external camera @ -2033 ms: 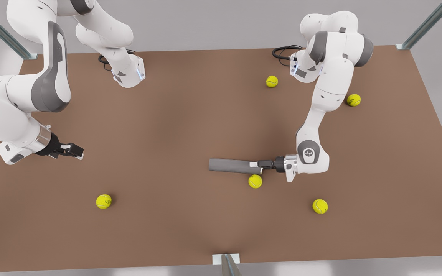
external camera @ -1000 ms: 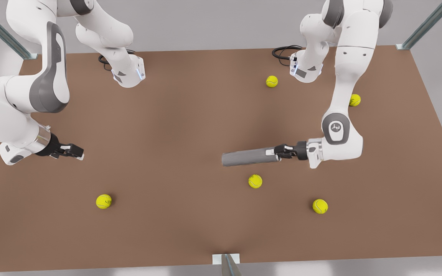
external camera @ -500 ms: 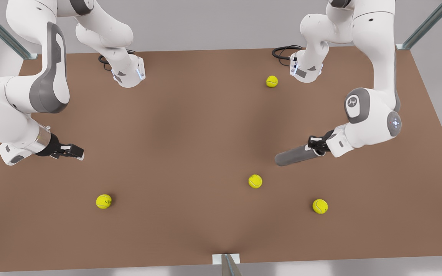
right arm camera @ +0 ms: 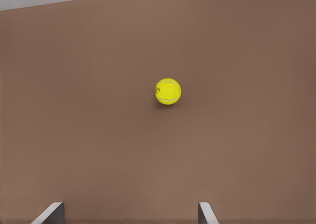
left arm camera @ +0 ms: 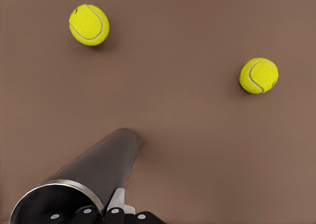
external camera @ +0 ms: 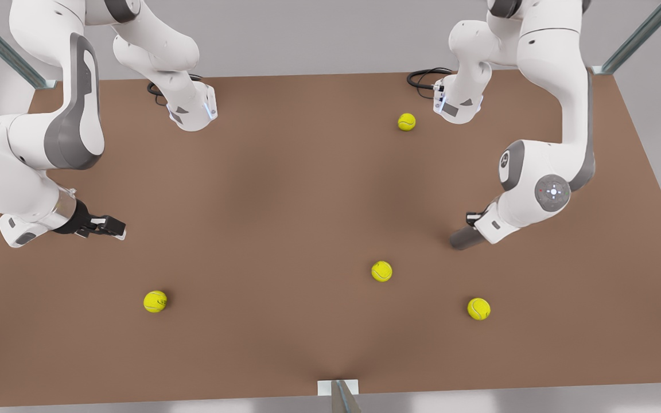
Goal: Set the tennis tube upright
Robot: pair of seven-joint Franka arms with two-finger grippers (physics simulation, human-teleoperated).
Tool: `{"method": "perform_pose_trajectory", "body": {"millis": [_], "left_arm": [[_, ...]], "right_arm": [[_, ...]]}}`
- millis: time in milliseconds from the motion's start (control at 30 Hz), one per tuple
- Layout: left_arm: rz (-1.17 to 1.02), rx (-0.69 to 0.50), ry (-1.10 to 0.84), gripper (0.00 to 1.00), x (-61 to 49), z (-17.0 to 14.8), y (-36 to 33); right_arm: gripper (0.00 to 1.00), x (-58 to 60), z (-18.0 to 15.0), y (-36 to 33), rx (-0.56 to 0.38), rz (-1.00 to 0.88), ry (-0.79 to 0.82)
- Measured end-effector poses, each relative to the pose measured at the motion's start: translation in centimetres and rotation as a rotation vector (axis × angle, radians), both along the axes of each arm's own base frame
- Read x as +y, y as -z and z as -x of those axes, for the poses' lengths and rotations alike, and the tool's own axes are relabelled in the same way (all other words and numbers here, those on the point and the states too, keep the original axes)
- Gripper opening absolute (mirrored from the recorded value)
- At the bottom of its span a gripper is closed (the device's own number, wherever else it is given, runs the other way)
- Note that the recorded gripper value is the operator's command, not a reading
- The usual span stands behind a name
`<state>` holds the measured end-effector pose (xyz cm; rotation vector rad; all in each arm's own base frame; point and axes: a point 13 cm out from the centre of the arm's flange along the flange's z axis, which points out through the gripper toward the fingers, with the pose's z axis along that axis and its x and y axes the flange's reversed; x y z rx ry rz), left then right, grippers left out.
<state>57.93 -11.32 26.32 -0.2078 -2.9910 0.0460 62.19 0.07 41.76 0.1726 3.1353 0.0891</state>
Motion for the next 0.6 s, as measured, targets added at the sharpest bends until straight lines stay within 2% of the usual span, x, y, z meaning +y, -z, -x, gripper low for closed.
{"method": "perform_pose_trajectory", "body": {"millis": [233,267,300,333,400,433,533,600], "left_arm": [[-0.029,-0.004,-0.055,0.21,-0.1,-0.2,0.6],[-0.029,-0.006,-0.064,0.26,-0.1,-0.3,0.5],[-0.029,-0.006,-0.072,0.37,-0.1,-0.3,0.5],[-0.028,-0.006,-0.080,0.51,-0.2,-0.3,0.6],[-0.018,-0.005,-0.094,0.88,-0.4,-0.3,0.5],[-0.009,-0.005,-0.100,0.99,-0.6,-0.3,0.5],[0.004,-0.013,-0.107,1.00,-1.0,-0.3,-0.4],[0.021,-0.070,-0.090,1.00,-2.3,-1.3,-5.4]], "right_arm": [[1.00,-0.1,0.0,0.0,0.000,0.000,0.002],[1.00,-0.1,0.0,0.0,0.000,0.000,0.001],[1.00,-0.1,0.0,0.0,0.000,0.000,0.001],[1.00,-0.1,0.0,0.0,0.000,0.000,0.001],[1.00,-0.1,0.0,0.0,0.001,0.000,0.002],[1.00,-0.1,0.0,0.0,0.001,0.000,0.002],[1.00,-0.1,0.0,0.0,0.001,0.000,0.002],[1.00,-0.1,0.0,0.0,0.001,0.000,0.002]]}}
